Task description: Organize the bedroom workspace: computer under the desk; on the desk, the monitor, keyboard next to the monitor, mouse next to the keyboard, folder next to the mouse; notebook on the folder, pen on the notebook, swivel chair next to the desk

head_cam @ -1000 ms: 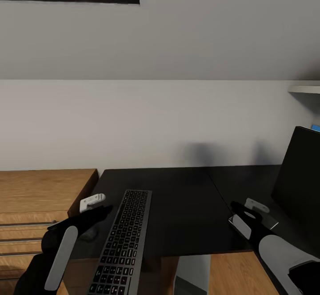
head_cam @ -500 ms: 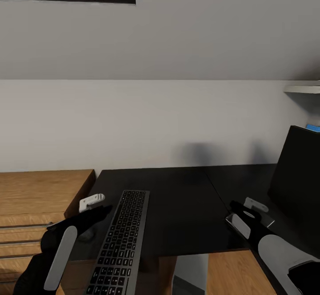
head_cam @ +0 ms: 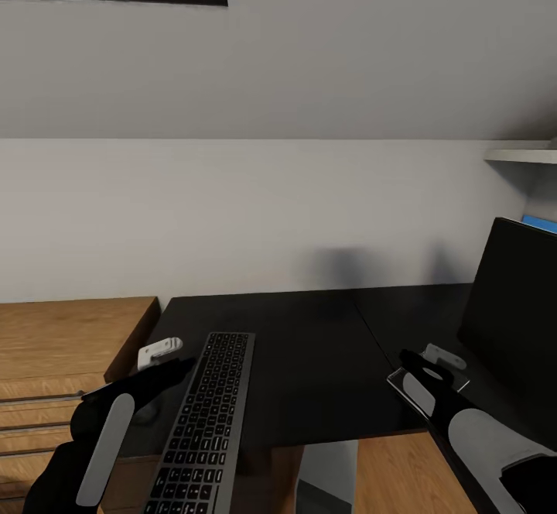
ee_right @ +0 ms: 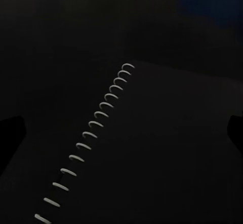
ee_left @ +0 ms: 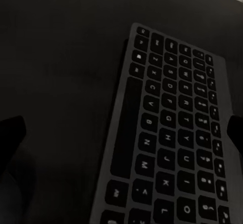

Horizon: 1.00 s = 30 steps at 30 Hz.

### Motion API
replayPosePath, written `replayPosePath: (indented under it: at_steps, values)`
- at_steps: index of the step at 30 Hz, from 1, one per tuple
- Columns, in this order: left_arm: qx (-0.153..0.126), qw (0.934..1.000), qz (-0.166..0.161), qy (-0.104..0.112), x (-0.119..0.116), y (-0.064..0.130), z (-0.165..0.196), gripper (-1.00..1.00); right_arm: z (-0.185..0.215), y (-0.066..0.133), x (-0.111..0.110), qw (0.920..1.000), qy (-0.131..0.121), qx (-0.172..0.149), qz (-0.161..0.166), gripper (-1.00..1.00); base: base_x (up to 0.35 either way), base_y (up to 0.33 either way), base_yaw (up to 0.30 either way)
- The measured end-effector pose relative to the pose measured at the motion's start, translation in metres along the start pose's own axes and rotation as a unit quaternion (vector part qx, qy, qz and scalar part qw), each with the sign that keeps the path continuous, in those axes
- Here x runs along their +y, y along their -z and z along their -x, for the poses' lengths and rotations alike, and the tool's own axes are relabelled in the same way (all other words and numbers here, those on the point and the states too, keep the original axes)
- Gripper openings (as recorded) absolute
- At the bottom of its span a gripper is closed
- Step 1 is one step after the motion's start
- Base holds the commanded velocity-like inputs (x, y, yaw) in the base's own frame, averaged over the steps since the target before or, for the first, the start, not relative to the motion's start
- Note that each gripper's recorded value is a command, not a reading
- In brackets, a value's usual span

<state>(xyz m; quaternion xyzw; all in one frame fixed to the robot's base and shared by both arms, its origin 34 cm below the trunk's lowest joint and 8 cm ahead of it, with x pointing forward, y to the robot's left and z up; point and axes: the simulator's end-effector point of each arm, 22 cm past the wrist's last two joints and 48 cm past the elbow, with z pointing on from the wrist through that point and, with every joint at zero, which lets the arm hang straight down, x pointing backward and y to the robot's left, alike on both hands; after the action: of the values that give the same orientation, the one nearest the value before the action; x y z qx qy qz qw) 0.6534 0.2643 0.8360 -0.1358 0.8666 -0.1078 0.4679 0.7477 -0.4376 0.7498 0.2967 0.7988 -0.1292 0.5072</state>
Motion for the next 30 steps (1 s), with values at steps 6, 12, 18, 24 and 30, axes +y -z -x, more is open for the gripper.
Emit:
replayPosePath:
  at_steps: [6, 12, 18, 24, 30]
  values:
    - [0.000, 1.0000, 0.000, 0.000, -0.0001, 0.0000, -0.0001, 1.00, -0.0006, 0.0004, 0.0015, 1.0000, 0.000, 0.000, 0.002, 1.00, 0.000, 0.000, -0.001]
    - [0.000, 1.0000, -0.001, 0.000, -0.0003, 0.0000, -0.0002, 1.00, -0.0006, 0.0007, 0.0022, 1.0000, 0.000, 0.000, 0.002, 1.00, 0.000, 0.000, 0.000]
    - [0.001, 1.0000, 0.000, 0.000, 0.0000, -0.0001, -0.0004, 1.00, -0.0005, 0.0007, 0.0022, 1.0000, -0.001, 0.000, 0.001, 1.00, 0.000, 0.000, 0.000]
    - [0.001, 1.0000, 0.000, 0.000, 0.0000, -0.0002, -0.0007, 1.00, 0.0000, 0.0005, 0.0011, 1.0000, -0.001, 0.000, 0.000, 1.00, 0.000, 0.000, 0.000]
    - [0.002, 1.0000, 0.000, 0.001, 0.0002, -0.0008, -0.0016, 1.00, -0.0012, 0.0006, 0.0020, 1.0000, 0.001, 0.001, 0.001, 1.00, 0.000, 0.000, -0.036]
